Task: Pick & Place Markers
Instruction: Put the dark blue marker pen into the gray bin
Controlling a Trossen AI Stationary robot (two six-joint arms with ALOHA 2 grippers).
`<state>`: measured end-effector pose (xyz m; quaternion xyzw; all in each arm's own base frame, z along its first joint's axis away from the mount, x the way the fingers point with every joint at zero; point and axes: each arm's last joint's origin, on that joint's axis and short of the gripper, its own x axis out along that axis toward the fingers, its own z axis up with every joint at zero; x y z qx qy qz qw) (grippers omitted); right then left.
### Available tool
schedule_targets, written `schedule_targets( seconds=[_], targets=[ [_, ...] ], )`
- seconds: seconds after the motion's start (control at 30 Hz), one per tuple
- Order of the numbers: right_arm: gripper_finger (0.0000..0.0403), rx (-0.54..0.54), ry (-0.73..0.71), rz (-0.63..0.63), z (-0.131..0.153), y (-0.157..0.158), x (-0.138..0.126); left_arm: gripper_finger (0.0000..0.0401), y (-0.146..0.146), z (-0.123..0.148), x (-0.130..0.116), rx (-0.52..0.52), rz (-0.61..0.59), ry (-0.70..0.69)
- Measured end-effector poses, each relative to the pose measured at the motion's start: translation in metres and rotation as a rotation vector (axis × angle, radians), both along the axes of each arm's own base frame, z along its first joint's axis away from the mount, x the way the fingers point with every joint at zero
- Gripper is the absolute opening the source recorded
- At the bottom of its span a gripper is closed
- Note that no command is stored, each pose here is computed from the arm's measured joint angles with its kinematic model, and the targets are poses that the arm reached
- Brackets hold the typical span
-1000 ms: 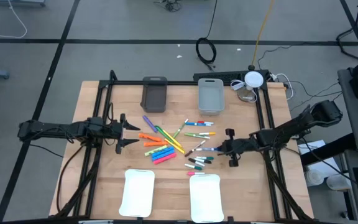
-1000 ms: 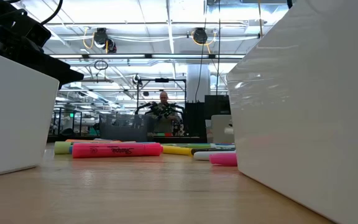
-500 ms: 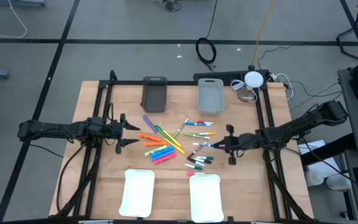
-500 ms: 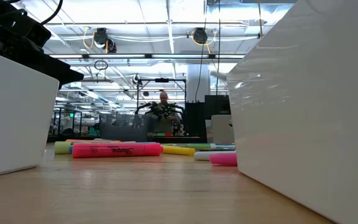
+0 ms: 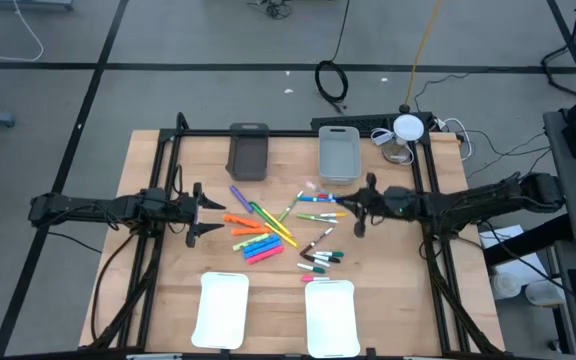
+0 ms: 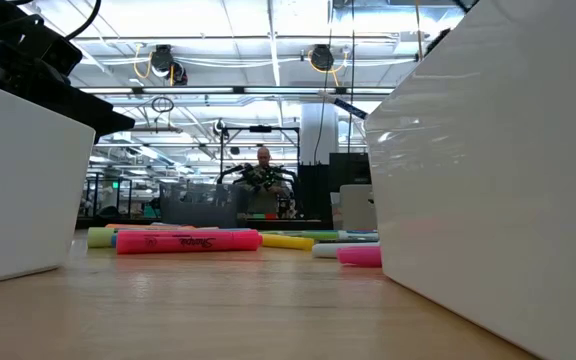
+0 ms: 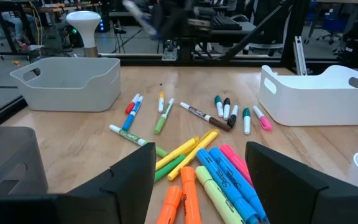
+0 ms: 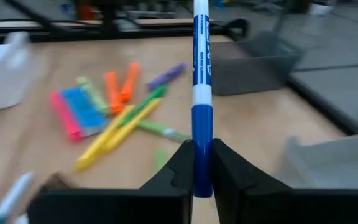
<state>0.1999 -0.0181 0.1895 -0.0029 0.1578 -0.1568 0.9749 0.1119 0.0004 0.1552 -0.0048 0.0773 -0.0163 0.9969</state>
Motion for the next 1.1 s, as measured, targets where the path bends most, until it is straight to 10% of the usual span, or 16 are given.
schedule_targets(
  seconds=[0.57, 1.1],
  targets=[
    [0.0022, 0.050, 0.154, -0.404, 0.017, -0.083, -0.011, 0.0251, 0.000, 0.000, 0.000, 0.000, 0.000, 0.000],
    [0.0059, 0.068, 0.210, -0.463, -0.008, -0.105, 0.001, 0.0251, 0.000, 0.000, 0.000, 0.000, 0.001, 0.000]
  ],
)
